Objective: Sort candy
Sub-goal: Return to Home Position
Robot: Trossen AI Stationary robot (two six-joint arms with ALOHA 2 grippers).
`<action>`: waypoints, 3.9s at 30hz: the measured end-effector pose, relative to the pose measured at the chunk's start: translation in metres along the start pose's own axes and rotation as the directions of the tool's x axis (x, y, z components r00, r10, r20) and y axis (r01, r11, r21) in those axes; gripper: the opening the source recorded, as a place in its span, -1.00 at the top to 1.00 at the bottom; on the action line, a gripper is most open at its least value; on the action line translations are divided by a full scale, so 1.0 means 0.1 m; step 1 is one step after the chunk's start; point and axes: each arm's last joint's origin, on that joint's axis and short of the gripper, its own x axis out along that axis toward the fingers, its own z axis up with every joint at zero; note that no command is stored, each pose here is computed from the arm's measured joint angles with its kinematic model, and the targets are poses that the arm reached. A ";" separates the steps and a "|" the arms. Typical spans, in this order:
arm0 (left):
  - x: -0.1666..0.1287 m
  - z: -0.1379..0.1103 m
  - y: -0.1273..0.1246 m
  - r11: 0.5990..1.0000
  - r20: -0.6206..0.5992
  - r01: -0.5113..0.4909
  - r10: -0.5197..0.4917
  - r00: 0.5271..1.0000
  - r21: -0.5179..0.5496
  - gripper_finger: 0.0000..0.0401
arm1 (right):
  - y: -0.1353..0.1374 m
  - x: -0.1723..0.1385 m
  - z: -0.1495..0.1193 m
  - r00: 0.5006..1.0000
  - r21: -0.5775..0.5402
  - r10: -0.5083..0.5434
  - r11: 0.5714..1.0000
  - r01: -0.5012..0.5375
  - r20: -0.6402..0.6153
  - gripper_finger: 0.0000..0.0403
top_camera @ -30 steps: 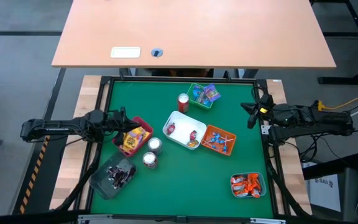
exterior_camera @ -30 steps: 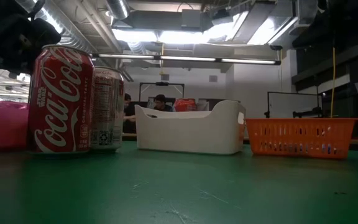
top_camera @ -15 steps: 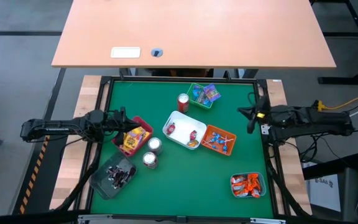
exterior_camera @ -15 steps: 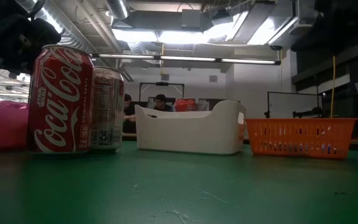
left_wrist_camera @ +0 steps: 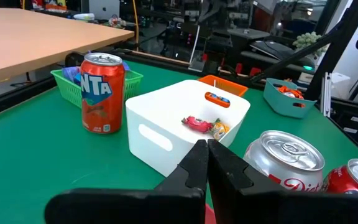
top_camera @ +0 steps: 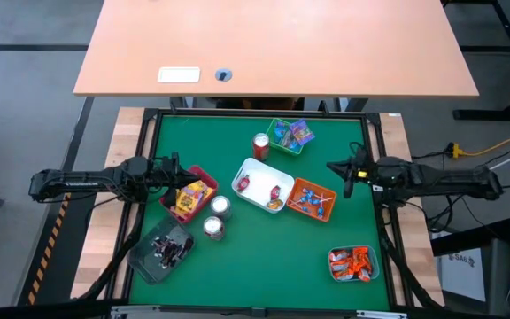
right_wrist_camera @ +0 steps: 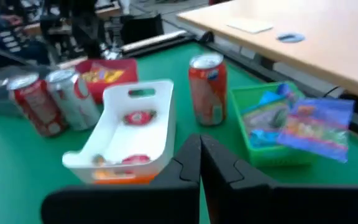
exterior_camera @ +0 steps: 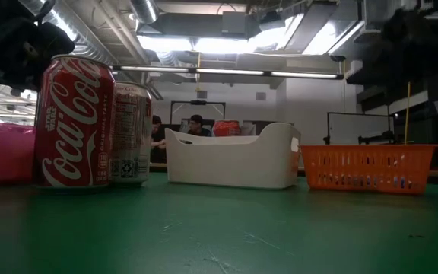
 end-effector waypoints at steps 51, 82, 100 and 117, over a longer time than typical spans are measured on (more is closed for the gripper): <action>0.00 0.00 0.00 1.000 0.000 0.000 0.000 1.000 0.000 1.00 | -0.18 -0.03 -0.45 0.879 -0.133 0.415 0.909 -0.394 0.236 0.99; 0.00 0.00 0.00 1.000 0.000 0.000 0.000 1.000 0.000 1.00 | -0.18 -0.03 -0.45 0.882 -0.128 0.409 0.912 -0.389 0.235 0.99; -0.13 0.13 -0.03 0.999 0.175 0.036 -0.036 0.984 0.003 1.00 | -0.18 -0.03 -0.45 0.882 -0.128 0.409 0.912 -0.389 0.235 0.99; -0.14 0.15 -0.03 0.999 0.203 0.041 -0.041 0.978 0.004 1.00 | -0.18 -0.03 -0.45 0.882 -0.127 0.408 0.913 -0.389 0.235 0.99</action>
